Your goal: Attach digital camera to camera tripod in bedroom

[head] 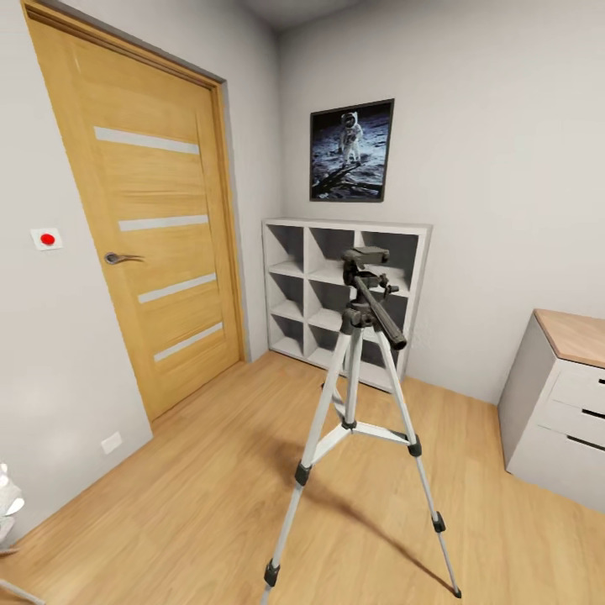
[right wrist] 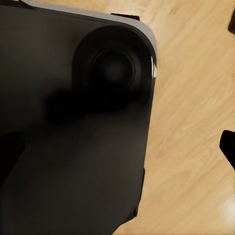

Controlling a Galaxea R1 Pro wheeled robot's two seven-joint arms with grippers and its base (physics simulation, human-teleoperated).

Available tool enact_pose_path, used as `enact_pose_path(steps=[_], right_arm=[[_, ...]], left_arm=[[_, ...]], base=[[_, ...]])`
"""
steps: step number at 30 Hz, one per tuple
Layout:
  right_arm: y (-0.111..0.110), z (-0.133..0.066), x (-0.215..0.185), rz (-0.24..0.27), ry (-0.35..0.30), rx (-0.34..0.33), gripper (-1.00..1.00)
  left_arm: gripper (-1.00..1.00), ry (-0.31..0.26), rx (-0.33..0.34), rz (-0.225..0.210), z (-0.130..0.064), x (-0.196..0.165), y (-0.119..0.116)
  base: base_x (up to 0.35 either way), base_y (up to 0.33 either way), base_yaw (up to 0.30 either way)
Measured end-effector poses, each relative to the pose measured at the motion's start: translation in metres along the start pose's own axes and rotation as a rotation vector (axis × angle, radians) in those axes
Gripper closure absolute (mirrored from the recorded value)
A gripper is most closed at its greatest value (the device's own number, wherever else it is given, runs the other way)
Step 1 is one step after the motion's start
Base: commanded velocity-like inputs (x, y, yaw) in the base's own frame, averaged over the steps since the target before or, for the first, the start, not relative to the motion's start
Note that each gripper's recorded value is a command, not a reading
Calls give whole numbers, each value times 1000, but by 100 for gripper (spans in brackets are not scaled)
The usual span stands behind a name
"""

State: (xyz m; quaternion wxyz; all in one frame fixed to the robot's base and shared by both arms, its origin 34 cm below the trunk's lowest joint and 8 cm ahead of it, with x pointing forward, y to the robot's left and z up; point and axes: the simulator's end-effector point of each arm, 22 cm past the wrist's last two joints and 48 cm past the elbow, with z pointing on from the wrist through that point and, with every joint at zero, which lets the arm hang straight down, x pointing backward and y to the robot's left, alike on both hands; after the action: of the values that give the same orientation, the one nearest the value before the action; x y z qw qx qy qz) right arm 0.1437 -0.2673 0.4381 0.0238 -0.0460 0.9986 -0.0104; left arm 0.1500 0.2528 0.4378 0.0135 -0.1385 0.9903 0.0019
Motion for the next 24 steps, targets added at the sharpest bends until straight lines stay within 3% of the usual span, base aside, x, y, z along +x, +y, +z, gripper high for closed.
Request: enact_pose_path(steps=[10, 24], right_arm=[[0, 0, 0, -1, 0, 0, -100], [0, 0, 0, -1, 0, 0, -100]], left_arm=[[-100, -1, 0, 0, 0, 0, 0], [-100, -1, 0, 0, 0, 0, 0]], base=[[92, 67, 0], [231, 239, 0]])
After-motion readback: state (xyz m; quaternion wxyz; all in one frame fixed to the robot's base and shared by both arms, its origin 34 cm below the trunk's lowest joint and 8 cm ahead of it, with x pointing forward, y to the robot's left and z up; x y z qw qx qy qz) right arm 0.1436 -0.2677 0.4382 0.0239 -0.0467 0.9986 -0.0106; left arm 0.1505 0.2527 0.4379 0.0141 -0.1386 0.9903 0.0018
